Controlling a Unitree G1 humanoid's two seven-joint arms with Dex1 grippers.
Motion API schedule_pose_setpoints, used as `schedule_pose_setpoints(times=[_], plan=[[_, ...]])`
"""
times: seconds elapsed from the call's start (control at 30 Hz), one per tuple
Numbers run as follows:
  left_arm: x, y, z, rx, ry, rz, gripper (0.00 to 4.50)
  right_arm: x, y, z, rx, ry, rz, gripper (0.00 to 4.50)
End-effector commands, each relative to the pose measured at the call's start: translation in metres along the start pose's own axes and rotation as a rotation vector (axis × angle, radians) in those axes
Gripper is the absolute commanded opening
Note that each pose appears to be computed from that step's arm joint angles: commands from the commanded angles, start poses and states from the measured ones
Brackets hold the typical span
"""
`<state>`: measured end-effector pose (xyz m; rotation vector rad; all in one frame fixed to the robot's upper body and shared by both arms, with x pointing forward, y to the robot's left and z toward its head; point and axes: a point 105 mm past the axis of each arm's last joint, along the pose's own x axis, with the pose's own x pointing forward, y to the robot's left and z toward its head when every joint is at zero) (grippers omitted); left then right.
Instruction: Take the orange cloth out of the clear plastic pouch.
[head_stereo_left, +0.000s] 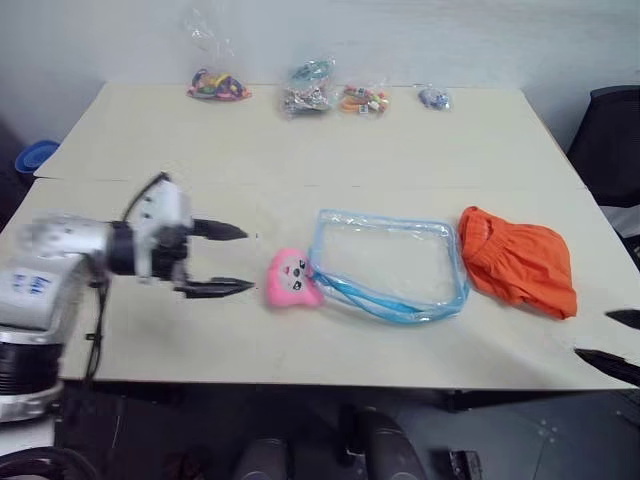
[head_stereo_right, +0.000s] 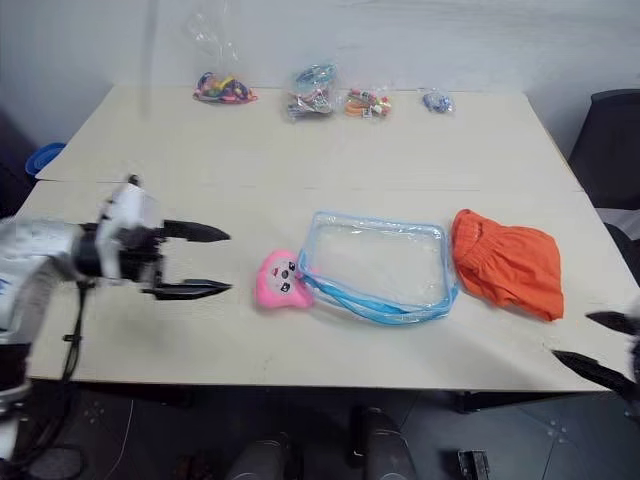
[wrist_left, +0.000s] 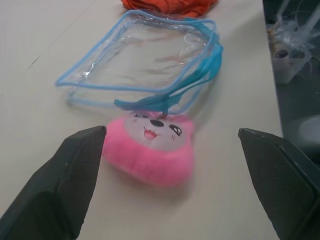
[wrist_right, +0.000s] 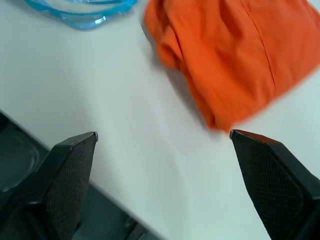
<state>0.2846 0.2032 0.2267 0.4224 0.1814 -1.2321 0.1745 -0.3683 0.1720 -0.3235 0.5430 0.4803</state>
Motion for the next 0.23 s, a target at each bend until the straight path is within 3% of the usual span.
schedule_pose_setpoints(times=[0.03, 0.23], plan=[[-0.025, 0.009, 0.001, 0.018, 0.015, 0.021, 4.5, -0.033, -0.019, -0.002, 0.089, -0.027, -0.075, 4.42], [-0.033, 0.027, 0.008, 0.034, -0.007, 0.045, 4.5, -0.048, -0.034, -0.008, 0.166, -0.085, -0.14, 4.42]])
